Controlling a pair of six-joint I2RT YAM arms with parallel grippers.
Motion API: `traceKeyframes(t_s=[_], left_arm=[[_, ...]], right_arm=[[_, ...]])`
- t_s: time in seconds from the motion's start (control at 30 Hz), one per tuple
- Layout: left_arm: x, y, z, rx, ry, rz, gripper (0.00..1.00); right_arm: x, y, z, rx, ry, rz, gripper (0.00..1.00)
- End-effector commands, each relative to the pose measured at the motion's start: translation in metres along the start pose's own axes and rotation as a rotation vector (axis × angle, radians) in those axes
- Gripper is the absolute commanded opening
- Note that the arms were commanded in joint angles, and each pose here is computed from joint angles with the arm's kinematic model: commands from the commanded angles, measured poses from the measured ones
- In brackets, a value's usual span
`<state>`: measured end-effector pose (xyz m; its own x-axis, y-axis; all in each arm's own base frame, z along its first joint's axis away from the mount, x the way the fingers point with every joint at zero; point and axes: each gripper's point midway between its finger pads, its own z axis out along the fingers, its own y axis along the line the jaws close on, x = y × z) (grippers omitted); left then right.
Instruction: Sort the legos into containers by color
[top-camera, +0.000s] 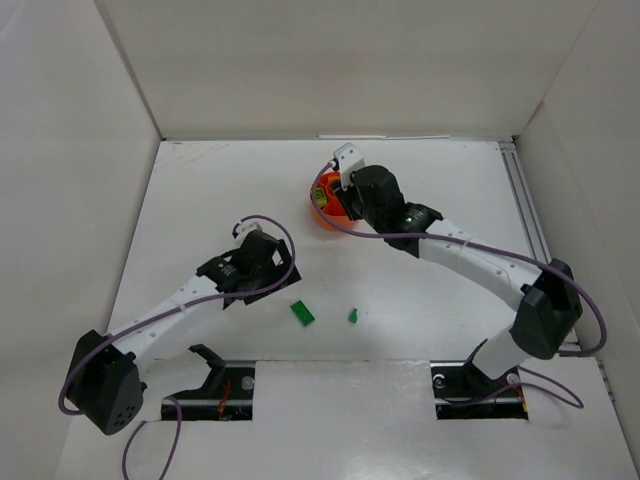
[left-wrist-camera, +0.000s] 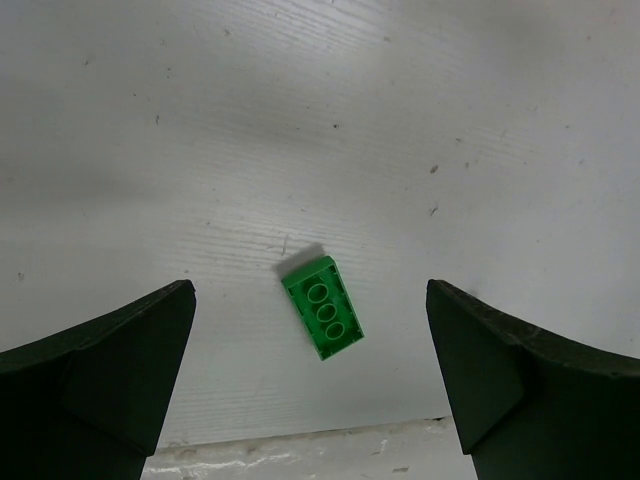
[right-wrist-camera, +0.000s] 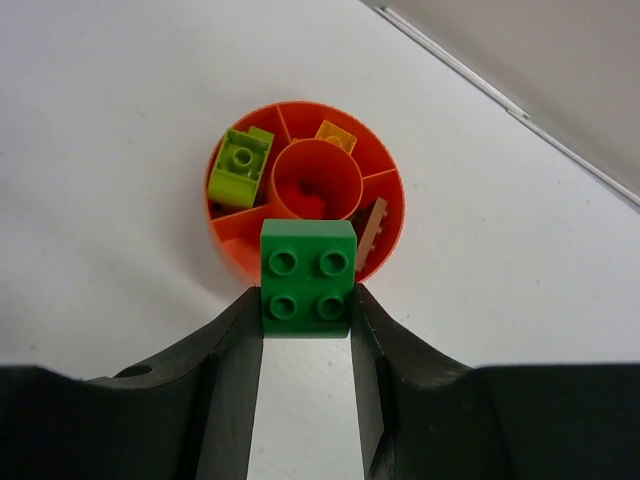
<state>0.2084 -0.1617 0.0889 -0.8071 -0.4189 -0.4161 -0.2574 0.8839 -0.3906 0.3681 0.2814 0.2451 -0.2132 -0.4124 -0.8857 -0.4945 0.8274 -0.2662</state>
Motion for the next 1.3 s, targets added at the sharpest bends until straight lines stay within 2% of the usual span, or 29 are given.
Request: traceKeyframes(t_s=[0.0, 0.27, 0.43, 0.67, 0.83, 1.0, 1.27], left_arm=[[-0.003, -0.012, 0.002, 0.036, 0.007, 0.014, 1.00], [0.013, -0.011, 0.018, 0.025, 0.086, 0.031, 1.00], [0.014, -0.010, 0.020, 0.017, 0.092, 0.032, 1.00], [0.017, -0.010, 0.022, 0.015, 0.105, 0.033, 1.00], [0.017, -0.010, 0.022, 0.015, 0.105, 0.033, 1.00], [0.018, -0.008, 0.021, 0.007, 0.110, 0.033, 1.00], [0.020, -0.007, 0.020, 0.005, 0.123, 0.034, 1.00]], right_arm=[[-0.009, -0.015, 0.028, 0.072, -0.028, 0.025, 0.26], [-0.008, -0.021, 0.060, 0.157, -0.086, 0.171, 0.26], [0.003, -0.008, 0.076, 0.126, -0.107, 0.187, 0.27], [0.031, 0.002, 0.095, 0.130, -0.053, 0.200, 0.32], [0.044, 0.005, 0.104, 0.141, -0.029, 0.202, 0.37], [0.052, 0.004, 0.104, 0.158, -0.019, 0.218, 0.53], [0.060, 0.005, 0.106, 0.170, -0.009, 0.233, 0.58]])
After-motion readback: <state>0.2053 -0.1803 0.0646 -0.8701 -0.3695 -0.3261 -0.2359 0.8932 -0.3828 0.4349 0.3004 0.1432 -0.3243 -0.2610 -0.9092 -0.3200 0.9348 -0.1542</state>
